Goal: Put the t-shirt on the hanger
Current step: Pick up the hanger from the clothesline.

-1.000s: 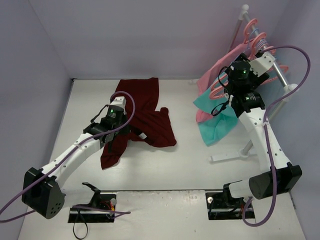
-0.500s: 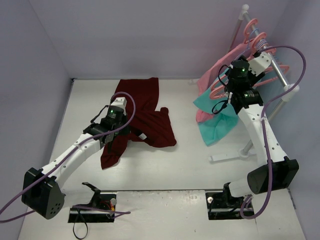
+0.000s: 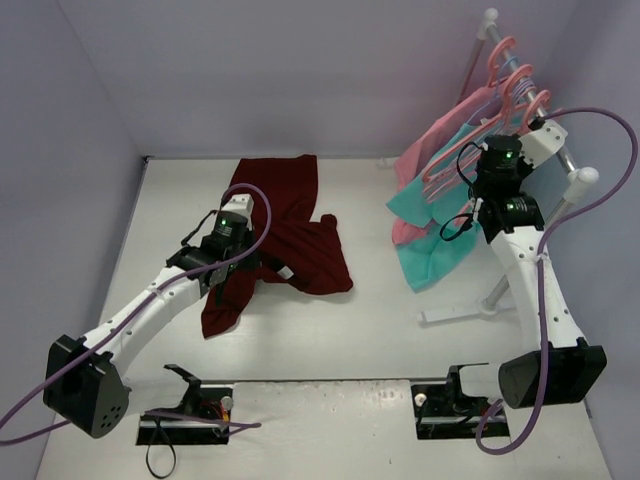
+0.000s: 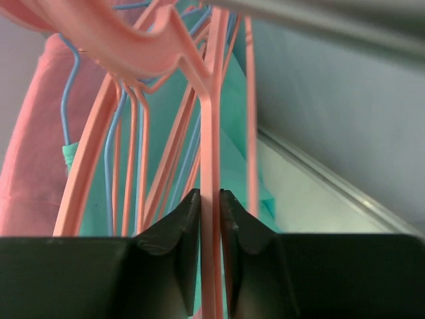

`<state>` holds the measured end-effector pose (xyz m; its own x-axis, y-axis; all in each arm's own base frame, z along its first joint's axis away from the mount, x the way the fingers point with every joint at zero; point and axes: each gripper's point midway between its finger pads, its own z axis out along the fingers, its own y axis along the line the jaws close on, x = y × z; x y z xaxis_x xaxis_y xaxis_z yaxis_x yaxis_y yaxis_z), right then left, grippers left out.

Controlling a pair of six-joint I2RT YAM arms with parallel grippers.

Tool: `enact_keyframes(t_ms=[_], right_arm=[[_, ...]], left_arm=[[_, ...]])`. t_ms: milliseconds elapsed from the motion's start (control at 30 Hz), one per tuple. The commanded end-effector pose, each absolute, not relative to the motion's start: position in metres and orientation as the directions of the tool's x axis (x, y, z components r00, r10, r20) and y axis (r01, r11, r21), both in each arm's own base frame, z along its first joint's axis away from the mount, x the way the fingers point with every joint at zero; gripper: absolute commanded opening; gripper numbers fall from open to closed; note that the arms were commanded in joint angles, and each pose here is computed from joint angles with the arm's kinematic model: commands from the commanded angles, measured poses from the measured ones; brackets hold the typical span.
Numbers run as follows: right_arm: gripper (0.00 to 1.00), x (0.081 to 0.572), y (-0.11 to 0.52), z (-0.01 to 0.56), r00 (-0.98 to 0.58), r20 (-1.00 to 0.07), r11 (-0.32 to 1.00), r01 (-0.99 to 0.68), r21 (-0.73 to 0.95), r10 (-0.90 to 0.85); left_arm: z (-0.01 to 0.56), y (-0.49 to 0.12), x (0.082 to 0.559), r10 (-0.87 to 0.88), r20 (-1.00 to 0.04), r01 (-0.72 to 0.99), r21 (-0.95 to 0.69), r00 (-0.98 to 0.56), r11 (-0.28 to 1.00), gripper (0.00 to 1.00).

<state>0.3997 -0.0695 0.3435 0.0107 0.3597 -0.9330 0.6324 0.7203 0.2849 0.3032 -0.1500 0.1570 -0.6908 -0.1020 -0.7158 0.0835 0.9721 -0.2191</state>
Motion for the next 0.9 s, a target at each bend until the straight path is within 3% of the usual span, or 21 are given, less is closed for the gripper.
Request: enact_keyframes(t_ms=[0, 100, 400, 867], right_arm=[[0.07, 0.385, -0.073, 0.38, 0.102, -0.935, 0.728, 0.601, 0.33, 0.339], [0.0, 0.382, -0.074, 0.383, 0.094, -0.943, 0.734, 0.605, 0.308, 0.318], [0.0, 0.369, -0.073, 0.407, 0.129, -0.943, 0.75, 0.578, 0.323, 0.308], [0.0, 0.343, -0.049, 0.382, 0.082, -0.927, 0.797, 0.487, 0.357, 0.365]], left_arm=[[0.174, -0.158, 0.312, -0.11, -0.752, 0.117, -0.242, -0.65, 0.963, 0.0], [0.174, -0.159, 0.313, -0.109, -0.752, 0.118, -0.242, -0.649, 0.963, 0.0], [0.178, -0.161, 0.315, -0.1, -0.746, 0.125, -0.239, -0.658, 0.963, 0.0], [0.168, -0.164, 0.312, -0.084, -0.715, 0.125, -0.235, -0.694, 0.964, 0.0]])
